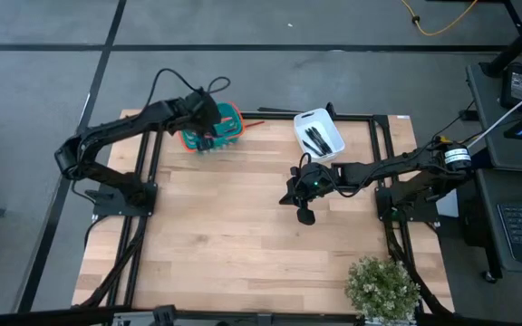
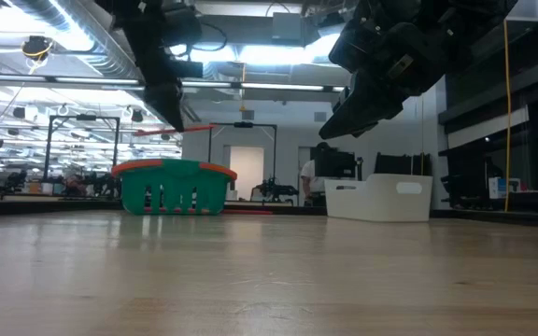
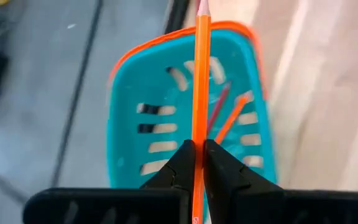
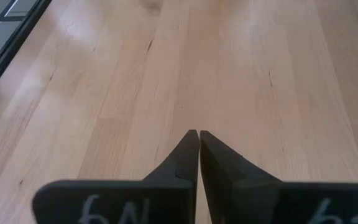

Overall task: Sort pens & pencils
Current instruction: Put the orange pencil into the blue bin, then return to Home Position

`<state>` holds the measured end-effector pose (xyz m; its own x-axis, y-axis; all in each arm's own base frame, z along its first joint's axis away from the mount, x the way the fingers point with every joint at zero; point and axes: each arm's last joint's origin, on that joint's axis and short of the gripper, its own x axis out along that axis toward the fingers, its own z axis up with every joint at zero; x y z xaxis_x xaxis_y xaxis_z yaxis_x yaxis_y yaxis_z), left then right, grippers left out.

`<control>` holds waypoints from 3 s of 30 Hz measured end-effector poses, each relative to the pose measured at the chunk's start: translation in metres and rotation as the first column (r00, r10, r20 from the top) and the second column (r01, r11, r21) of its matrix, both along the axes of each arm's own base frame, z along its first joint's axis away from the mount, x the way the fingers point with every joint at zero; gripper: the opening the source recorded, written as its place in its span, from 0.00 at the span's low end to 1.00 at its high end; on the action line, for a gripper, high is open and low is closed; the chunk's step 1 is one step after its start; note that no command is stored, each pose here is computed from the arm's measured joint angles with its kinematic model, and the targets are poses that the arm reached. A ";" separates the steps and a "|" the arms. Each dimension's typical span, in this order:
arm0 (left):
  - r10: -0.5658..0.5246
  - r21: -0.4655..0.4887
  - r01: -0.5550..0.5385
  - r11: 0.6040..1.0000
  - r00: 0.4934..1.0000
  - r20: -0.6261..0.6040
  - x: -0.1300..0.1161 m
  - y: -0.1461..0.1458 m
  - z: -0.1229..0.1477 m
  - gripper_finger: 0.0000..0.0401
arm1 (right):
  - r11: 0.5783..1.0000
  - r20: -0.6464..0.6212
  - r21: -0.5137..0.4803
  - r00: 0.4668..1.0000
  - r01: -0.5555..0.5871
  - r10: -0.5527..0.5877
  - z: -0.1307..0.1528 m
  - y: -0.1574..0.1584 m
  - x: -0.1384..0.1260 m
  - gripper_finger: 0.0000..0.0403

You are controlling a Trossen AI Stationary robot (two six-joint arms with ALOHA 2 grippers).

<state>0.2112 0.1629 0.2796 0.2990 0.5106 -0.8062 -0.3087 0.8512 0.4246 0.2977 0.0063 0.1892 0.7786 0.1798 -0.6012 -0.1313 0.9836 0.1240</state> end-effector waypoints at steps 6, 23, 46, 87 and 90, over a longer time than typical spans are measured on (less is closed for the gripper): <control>0.001 -0.097 0.005 0.995 0.998 0.055 -0.013 0.015 -0.001 0.04 | 1.000 0.000 0.000 1.000 0.000 0.000 0.000 0.000 0.000 0.04; 0.024 -0.253 -0.004 0.967 0.997 0.076 -0.025 0.031 -0.014 0.03 | 1.000 0.001 -0.002 1.000 -0.001 0.001 0.000 0.000 0.000 0.04; 0.039 -0.450 0.000 0.893 0.996 0.078 -0.008 0.051 -0.058 0.03 | 1.000 0.001 -0.002 1.000 -0.002 0.002 0.000 0.000 0.000 0.04; -0.290 -0.120 0.504 0.855 0.658 0.695 -0.080 -0.105 0.095 0.14 | 0.998 0.305 -0.032 0.950 -0.051 0.058 0.100 0.005 -0.072 0.04; -0.368 0.013 0.578 0.816 0.502 0.783 -0.107 -0.131 0.097 0.14 | 0.992 0.369 -0.064 0.921 -0.112 0.128 0.119 0.015 -0.100 0.04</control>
<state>0.1046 0.0318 0.3770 0.9639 -0.0528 -0.2611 0.0638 0.9974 0.0340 0.1980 0.0212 0.3079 0.9214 0.2674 -0.2820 -0.2777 0.9607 0.0036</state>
